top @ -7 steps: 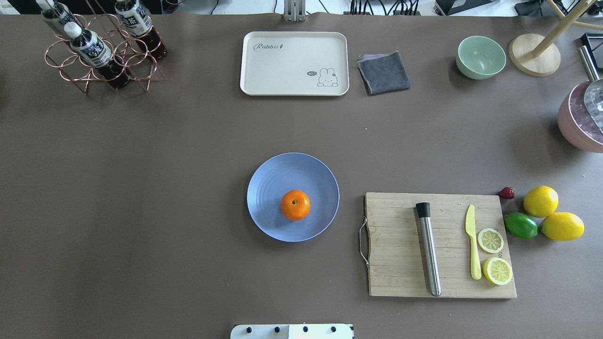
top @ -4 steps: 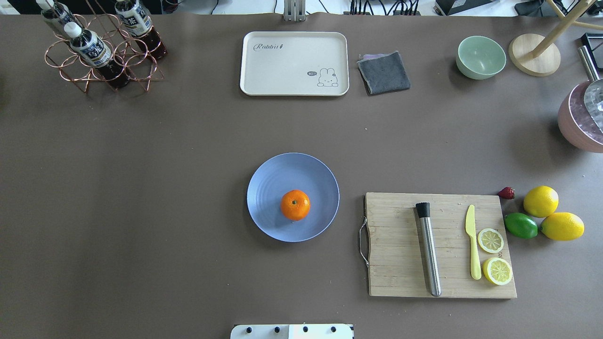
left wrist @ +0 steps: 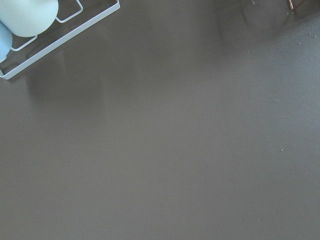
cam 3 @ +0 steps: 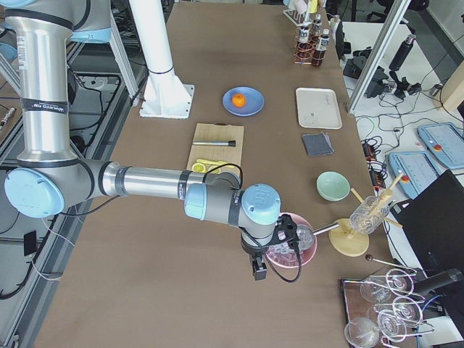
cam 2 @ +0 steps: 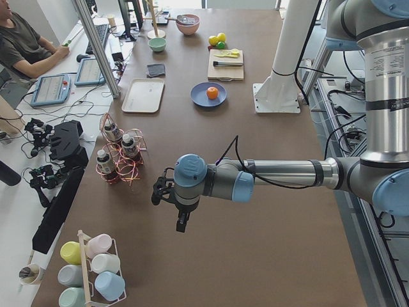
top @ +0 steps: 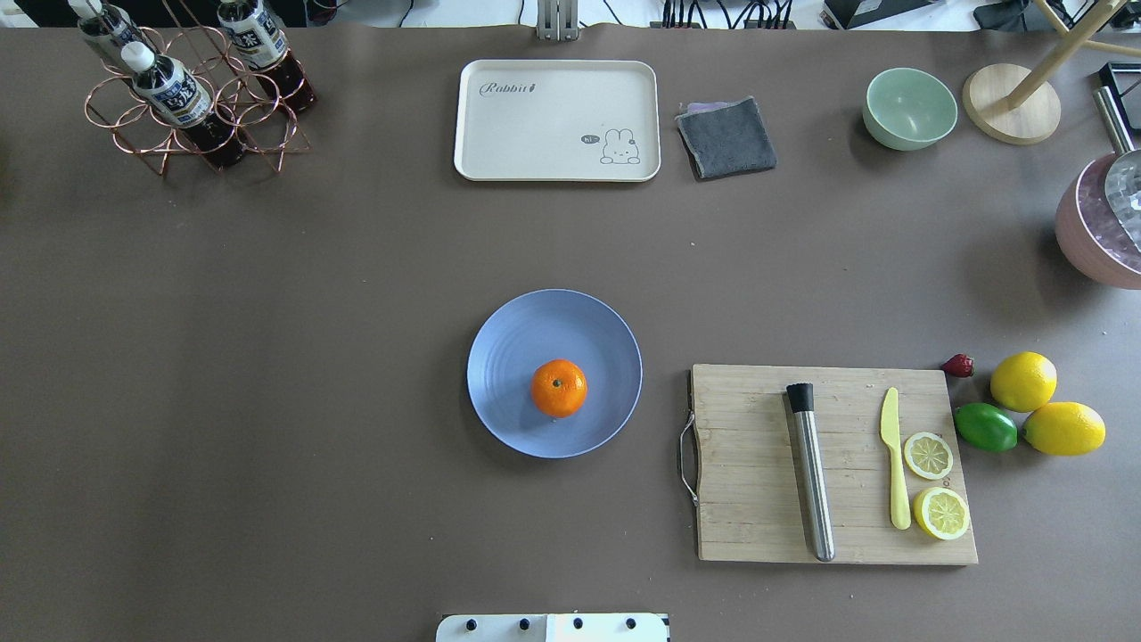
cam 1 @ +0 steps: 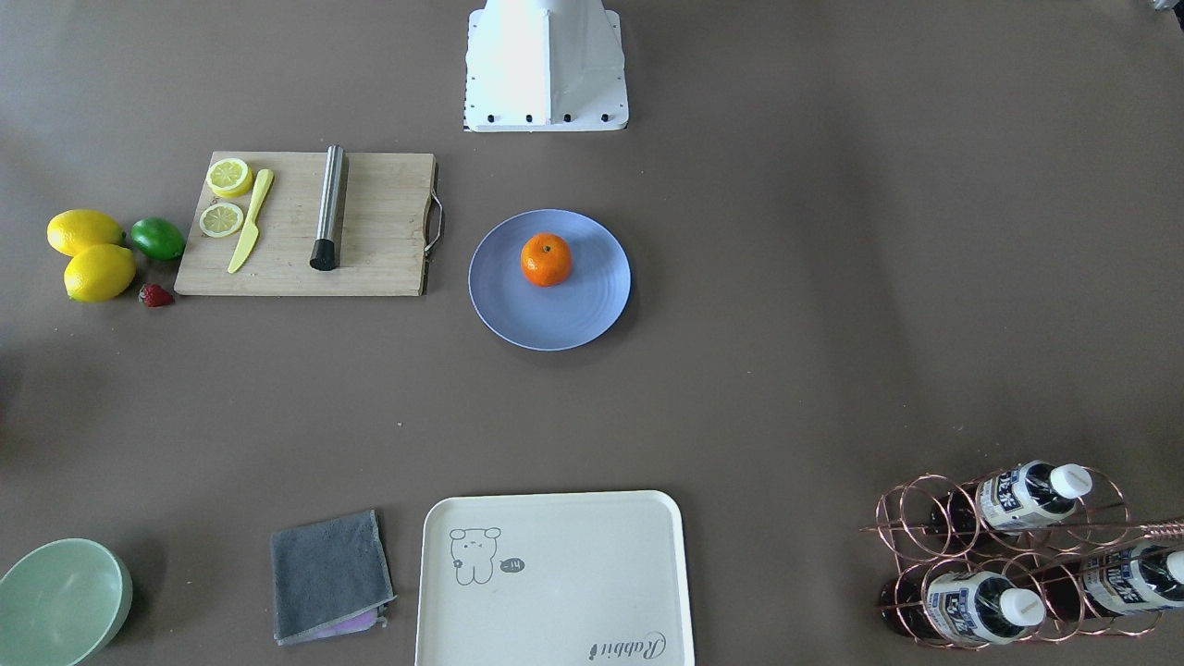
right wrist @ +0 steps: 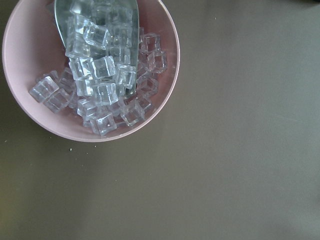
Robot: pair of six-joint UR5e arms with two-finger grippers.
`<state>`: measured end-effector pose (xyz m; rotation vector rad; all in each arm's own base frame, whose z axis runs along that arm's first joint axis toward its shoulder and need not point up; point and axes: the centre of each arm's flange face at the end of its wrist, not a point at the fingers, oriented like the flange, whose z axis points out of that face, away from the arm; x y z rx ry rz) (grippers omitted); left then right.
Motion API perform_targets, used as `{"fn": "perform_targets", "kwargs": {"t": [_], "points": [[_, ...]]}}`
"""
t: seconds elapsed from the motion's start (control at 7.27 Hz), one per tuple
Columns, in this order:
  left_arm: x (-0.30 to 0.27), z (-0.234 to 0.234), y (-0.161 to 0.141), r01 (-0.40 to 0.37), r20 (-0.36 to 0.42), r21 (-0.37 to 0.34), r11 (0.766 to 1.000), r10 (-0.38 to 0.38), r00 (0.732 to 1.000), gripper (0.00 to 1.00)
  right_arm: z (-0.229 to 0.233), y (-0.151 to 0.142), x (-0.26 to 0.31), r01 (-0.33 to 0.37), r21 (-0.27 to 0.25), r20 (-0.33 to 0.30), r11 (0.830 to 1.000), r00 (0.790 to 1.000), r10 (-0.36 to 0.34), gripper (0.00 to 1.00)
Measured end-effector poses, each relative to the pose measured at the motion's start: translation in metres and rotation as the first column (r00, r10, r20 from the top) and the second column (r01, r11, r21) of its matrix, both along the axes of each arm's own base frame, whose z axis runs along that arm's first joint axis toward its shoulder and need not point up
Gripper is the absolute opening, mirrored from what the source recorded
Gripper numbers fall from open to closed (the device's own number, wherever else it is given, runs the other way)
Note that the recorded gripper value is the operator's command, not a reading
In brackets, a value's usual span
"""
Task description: Pick orange to plate
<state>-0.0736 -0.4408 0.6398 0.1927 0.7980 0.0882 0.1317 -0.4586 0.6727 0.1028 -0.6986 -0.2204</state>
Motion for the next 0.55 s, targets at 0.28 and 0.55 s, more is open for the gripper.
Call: {"fn": "perform_targets", "kwargs": {"t": [0.28, 0.55], "points": [[0.0, -0.0007, -0.0008, -0.001, 0.001, 0.004, 1.0, 0.001, 1.0, 0.98, 0.0007, 0.0008, -0.0003, 0.004, 0.004, -0.001, 1.0, 1.0, -0.004, 1.0], [0.0, -0.002, -0.0034, -0.002, 0.003, 0.008, 1.0, 0.002, 1.0, 0.98, -0.0048, 0.0032, -0.0002, 0.008, 0.017, -0.004, 1.0, 1.0, -0.008, 1.0]]}}
